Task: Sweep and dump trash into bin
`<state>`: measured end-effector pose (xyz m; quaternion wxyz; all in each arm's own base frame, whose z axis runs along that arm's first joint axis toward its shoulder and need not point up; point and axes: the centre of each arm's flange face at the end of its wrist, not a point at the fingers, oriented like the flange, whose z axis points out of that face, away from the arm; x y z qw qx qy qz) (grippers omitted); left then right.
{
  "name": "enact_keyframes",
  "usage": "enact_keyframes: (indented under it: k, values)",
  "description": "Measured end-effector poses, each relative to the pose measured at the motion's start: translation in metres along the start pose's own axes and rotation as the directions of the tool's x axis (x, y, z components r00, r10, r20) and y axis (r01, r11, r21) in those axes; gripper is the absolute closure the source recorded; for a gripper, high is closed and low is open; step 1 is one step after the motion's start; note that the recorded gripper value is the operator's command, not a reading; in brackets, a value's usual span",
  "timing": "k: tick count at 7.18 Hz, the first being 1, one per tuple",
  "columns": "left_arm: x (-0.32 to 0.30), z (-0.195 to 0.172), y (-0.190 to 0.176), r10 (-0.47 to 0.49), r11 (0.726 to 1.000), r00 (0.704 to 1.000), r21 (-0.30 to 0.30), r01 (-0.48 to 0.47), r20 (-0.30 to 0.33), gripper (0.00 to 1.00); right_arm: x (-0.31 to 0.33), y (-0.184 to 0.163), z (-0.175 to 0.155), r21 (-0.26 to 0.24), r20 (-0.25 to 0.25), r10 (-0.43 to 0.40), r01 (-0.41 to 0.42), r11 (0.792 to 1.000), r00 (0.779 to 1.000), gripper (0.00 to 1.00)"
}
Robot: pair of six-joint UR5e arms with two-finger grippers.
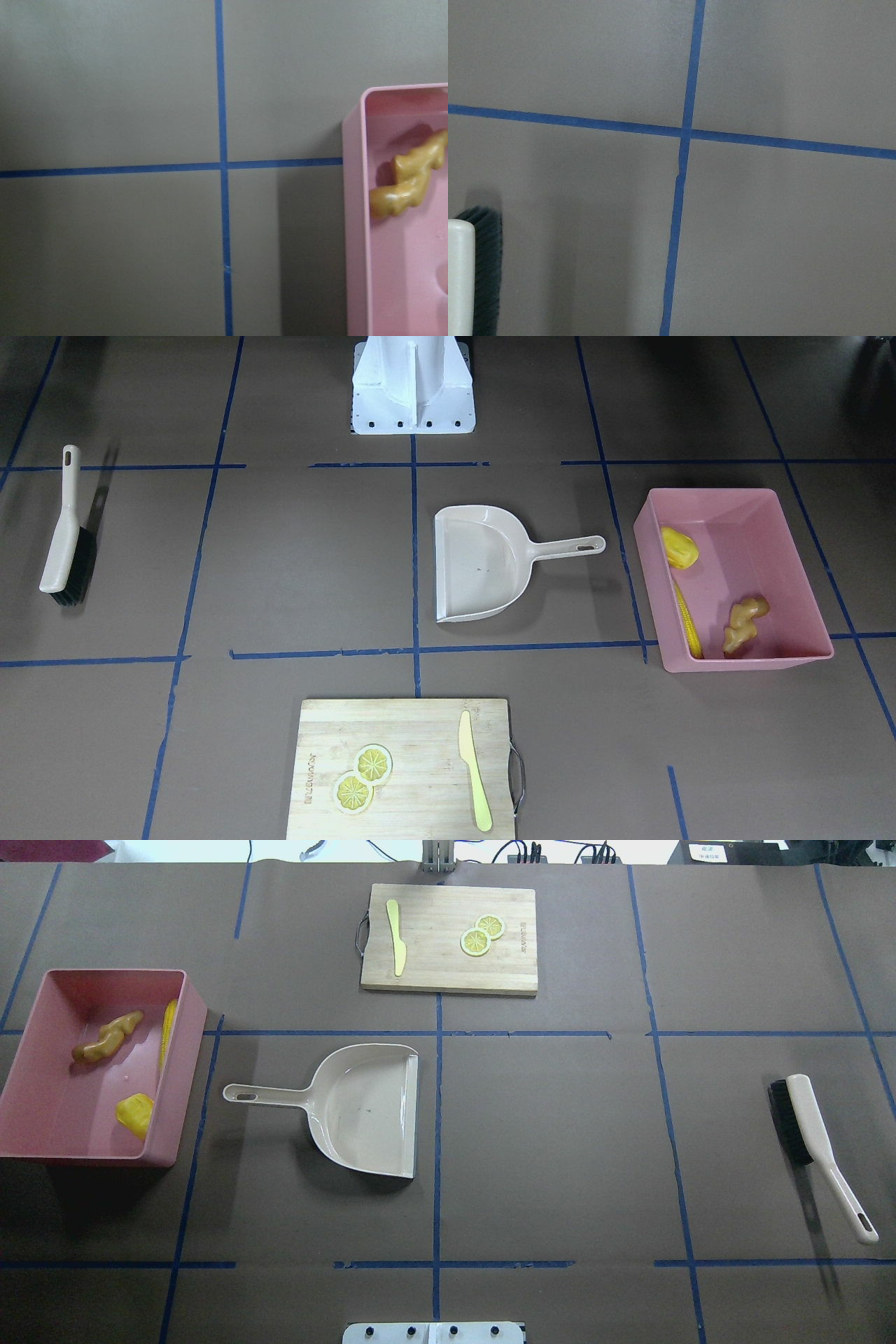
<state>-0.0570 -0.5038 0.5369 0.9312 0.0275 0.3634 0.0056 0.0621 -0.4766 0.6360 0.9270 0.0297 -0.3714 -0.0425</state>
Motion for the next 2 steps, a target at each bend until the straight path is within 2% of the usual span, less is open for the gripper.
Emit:
enact_keyframes:
  k: [2]
  values:
    - [-0.0022,0.0035,0.0020,-0.008,1.000,1.000,-0.010,0.008,-0.010,0.00,-0.0022,0.0024,-0.0012,0.004,0.008,-0.002,0.002,1.000,1.000,0.00]
